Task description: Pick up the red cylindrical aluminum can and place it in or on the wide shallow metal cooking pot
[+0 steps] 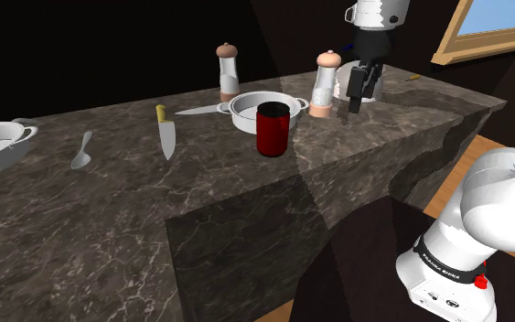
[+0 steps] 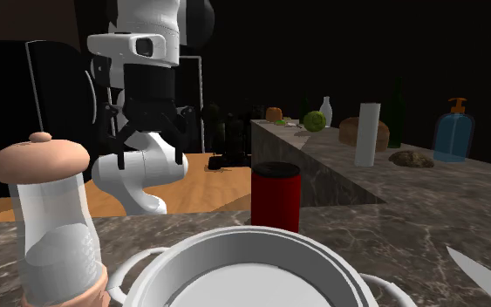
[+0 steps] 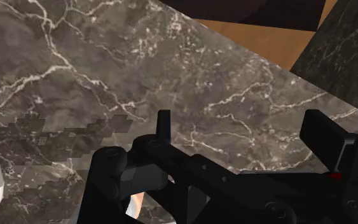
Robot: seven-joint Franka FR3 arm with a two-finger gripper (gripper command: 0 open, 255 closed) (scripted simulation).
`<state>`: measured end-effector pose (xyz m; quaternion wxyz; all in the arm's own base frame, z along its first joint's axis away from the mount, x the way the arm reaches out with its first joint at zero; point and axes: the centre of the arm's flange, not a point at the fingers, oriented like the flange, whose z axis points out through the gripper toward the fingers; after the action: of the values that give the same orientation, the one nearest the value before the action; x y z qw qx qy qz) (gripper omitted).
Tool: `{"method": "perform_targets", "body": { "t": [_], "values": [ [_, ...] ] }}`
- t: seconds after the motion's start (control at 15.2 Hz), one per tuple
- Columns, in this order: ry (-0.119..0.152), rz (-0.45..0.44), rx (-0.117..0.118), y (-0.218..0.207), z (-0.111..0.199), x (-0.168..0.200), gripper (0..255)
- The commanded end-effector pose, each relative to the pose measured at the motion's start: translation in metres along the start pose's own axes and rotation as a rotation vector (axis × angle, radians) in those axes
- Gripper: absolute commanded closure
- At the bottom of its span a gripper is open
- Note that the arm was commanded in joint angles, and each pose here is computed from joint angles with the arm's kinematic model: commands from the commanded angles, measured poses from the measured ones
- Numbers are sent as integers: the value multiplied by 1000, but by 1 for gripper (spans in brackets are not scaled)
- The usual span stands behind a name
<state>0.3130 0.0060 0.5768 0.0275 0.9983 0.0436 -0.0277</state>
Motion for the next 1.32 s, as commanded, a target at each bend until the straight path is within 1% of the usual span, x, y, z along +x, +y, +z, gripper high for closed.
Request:
{"method": "perform_targets", "body": {
  "t": [0.0, 0.99, 1.06, 1.25],
  "values": [
    [0, 0, 0, 0, 0, 0, 0],
    [107, 126, 42, -150, -29, 101, 0],
    [109, 129, 44, -154, -30, 104, 0],
    [109, 129, 44, -154, -14, 106, 0]
  ]
}}
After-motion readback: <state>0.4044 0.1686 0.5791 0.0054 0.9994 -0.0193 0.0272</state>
